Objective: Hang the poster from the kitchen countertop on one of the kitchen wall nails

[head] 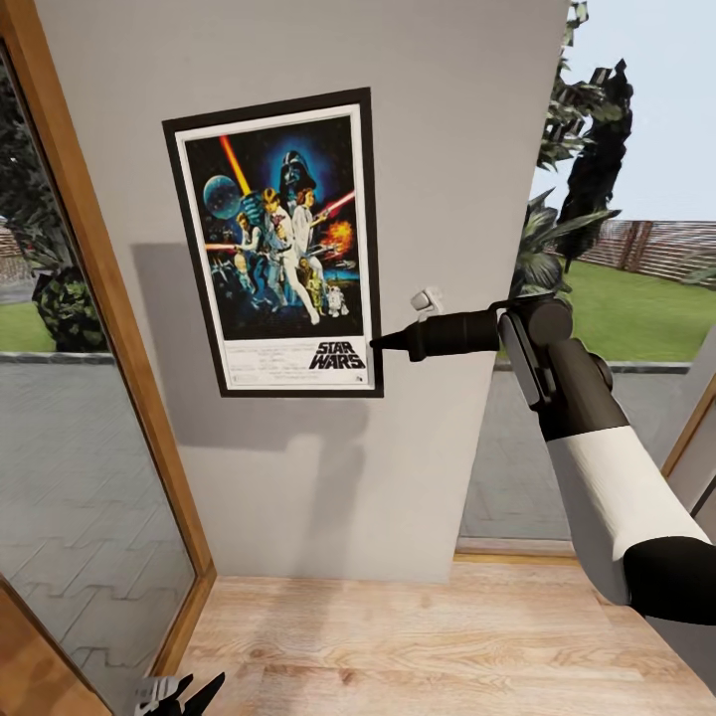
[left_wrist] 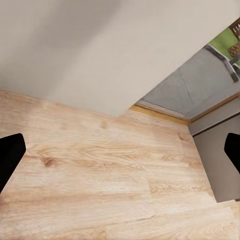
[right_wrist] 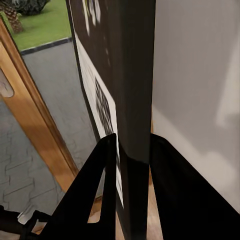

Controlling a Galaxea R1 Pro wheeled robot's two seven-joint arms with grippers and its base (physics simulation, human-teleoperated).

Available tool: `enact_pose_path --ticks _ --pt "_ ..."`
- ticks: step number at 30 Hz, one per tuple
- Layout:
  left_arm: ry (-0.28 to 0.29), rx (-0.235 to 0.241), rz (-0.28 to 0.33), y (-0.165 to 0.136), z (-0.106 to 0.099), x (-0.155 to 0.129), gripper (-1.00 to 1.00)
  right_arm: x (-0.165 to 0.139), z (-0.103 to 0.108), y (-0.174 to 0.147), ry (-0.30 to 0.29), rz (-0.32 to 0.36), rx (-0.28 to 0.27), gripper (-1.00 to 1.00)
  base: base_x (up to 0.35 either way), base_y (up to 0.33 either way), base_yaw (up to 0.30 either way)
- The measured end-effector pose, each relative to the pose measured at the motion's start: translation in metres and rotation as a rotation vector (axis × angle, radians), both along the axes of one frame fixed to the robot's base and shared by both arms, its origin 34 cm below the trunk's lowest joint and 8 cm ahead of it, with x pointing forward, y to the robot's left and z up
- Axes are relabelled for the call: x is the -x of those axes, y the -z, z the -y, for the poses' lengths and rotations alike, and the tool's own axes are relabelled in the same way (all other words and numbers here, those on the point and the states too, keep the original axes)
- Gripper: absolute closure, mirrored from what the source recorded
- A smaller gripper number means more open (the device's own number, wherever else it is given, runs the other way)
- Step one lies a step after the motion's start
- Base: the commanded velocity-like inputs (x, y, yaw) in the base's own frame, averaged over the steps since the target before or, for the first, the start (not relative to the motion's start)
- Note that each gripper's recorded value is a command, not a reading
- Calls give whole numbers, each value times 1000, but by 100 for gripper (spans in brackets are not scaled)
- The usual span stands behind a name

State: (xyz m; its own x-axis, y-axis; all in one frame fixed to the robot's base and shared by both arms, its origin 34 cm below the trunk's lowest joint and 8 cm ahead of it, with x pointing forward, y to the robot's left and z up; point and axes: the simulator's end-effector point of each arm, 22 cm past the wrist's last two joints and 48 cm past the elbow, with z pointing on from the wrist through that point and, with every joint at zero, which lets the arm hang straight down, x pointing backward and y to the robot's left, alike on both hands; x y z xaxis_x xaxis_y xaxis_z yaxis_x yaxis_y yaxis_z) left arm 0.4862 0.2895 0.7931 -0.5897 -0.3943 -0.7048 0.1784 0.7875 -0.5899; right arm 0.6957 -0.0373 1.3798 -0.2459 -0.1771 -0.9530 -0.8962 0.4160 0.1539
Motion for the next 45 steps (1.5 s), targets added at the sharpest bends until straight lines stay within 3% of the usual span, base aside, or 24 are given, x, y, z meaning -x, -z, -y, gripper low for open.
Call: enact_pose_path --ticks 31,37,45 --pt "0 0 0 0 0 0 -100 -2 6 1 10 3 -18 100 0 0 0" --pt "0 0 0 0 0 0 -100 -3 6 -1 1 55 -24 100 0 0 0" --pt "0 0 0 0 0 0 -100 -4 6 3 -1 65 -25 100 0 0 0"
